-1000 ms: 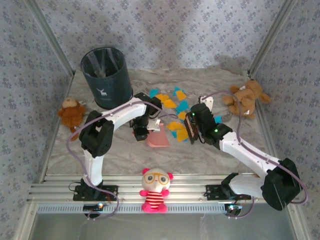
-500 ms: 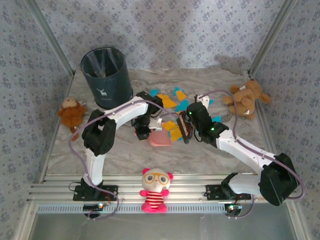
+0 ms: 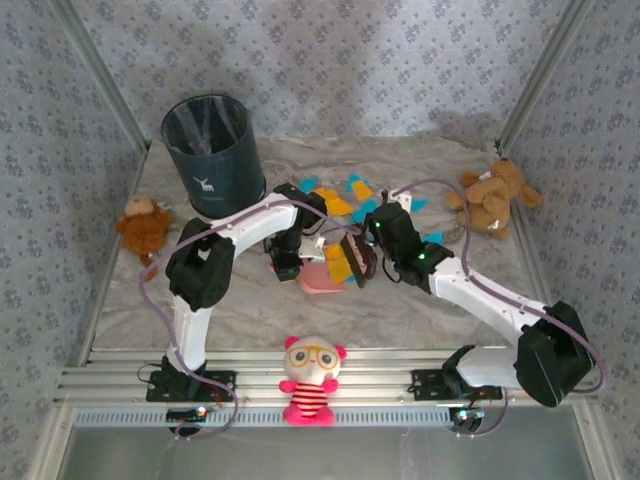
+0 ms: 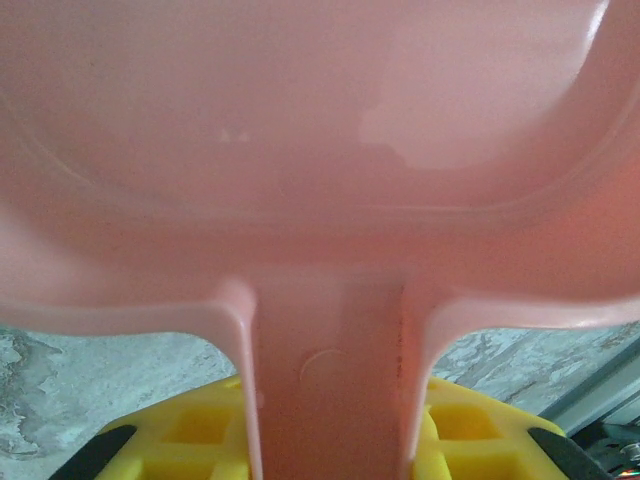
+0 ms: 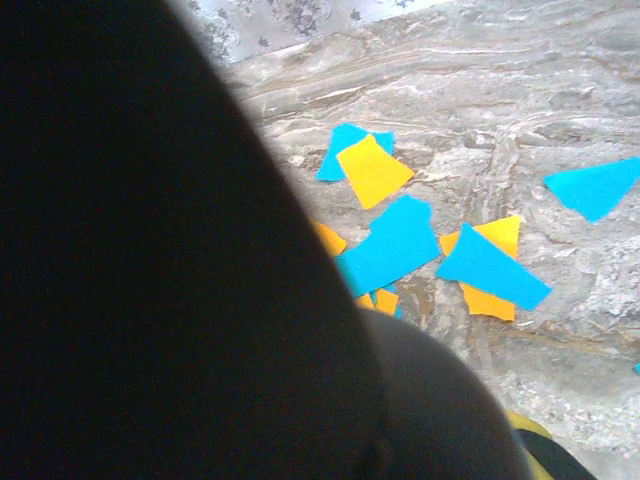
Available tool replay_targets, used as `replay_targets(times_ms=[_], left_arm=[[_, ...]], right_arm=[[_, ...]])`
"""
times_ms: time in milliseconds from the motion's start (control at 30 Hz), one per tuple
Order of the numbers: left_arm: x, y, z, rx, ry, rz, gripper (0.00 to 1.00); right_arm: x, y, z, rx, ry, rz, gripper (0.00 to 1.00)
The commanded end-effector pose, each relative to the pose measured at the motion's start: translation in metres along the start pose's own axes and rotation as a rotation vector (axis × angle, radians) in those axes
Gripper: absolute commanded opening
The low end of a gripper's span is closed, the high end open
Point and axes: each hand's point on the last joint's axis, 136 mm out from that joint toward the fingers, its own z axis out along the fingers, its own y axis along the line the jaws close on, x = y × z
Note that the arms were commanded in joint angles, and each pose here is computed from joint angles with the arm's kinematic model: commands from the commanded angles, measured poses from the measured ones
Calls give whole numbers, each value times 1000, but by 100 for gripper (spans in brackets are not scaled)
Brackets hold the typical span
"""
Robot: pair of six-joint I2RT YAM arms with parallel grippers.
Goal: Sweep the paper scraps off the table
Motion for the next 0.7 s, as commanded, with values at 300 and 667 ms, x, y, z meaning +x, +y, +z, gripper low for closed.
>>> replay_targets(times_ms=[300,667], left_arm=[[-5,-3,-3,-8,-36,-10,0],[4,-8,6,12,-25,-26,0]], right_arm=[[-24,26,-24,-134,-19,45,0],[-40,2,-39,-51,-94,118,0]])
